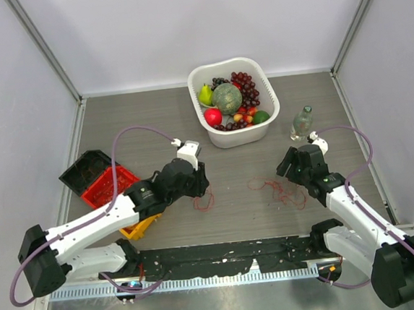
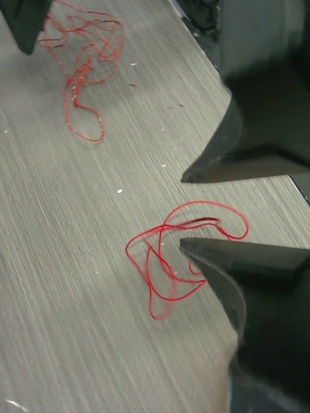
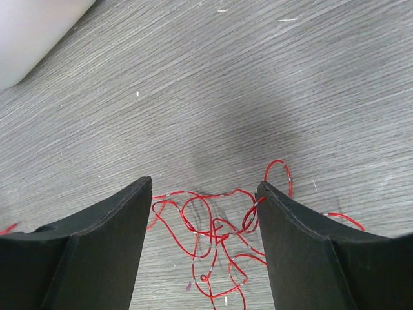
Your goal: Untangle the cables
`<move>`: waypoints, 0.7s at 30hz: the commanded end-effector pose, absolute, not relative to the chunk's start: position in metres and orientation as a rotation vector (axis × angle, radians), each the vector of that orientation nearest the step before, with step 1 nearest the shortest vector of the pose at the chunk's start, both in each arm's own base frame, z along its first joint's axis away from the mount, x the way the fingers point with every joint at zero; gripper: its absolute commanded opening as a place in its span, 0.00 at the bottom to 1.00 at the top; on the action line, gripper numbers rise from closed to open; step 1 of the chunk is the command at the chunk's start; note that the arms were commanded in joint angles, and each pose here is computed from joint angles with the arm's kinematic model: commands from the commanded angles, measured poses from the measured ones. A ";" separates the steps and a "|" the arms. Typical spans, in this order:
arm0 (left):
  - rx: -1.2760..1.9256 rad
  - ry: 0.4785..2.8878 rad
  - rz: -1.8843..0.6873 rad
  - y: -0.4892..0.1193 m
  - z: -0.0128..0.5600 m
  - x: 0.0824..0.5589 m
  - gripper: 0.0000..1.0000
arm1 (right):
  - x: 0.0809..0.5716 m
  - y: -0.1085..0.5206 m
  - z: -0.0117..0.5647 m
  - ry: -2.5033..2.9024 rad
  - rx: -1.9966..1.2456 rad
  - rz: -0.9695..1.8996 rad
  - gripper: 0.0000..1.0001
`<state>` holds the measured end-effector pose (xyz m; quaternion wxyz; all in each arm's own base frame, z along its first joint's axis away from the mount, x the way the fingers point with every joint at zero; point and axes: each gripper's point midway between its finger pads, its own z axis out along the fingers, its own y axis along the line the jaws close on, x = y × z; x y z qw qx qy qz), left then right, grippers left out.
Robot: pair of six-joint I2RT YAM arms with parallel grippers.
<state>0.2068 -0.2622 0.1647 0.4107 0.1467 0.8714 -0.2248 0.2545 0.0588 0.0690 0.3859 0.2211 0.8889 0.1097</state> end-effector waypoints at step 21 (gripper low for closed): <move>0.396 2.454 -0.054 -0.257 0.067 0.219 0.88 | 0.260 0.070 0.081 2.204 0.487 0.371 0.70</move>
